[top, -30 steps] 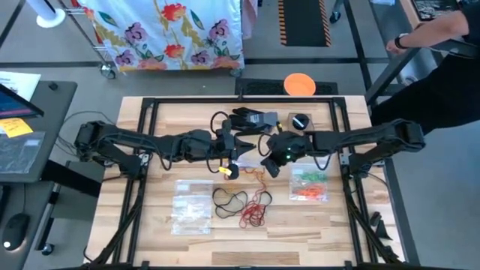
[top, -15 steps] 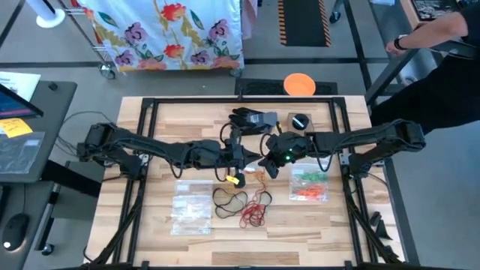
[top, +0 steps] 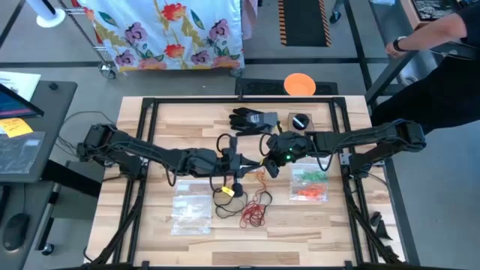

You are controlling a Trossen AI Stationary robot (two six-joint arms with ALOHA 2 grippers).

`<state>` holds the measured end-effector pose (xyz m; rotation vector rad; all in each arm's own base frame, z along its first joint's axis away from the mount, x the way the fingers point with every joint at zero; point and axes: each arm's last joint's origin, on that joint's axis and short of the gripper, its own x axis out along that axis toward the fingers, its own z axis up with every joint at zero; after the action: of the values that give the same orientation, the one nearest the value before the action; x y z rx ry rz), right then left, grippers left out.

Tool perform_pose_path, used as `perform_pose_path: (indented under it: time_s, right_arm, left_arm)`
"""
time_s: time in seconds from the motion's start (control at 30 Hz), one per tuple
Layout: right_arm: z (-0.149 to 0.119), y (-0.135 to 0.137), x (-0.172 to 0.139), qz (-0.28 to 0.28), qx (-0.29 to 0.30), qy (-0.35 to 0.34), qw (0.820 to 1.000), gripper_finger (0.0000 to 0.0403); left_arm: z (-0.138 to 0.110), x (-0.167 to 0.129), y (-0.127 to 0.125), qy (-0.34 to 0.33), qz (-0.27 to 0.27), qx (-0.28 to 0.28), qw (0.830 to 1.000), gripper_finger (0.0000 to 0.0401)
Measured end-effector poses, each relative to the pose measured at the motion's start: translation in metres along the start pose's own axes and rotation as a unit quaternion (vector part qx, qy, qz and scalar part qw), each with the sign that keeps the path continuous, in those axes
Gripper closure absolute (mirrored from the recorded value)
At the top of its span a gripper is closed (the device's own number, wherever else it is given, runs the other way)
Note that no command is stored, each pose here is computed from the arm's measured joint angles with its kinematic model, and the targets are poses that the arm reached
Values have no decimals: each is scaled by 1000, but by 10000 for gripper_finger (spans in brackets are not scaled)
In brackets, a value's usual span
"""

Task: Sort rubber bands
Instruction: Put the yellow rubber band into the transparent zip bag

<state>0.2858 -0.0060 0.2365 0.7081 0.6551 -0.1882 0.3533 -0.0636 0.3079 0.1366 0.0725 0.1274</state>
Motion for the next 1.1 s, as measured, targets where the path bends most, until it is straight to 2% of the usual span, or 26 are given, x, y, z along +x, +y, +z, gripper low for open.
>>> perform_pose_path:
  time_s: [0.27,0.57,0.8,1.1]
  right_arm:
    - [0,0,0,-1,0,1,1000,397]
    - [0,0,0,-1,-2,1,1000,397]
    - [0,0,0,-1,-1,1,1000,397]
    - [0,0,0,0,0,1,1000,397]
  left_arm:
    - [1,-4,-11,1,-12,-9,1000,401]
    - [-5,-6,-13,36,38,11,999,401]
    - [-10,0,7,57,78,15,995,401]
    - [-19,5,22,88,51,-25,995,395]
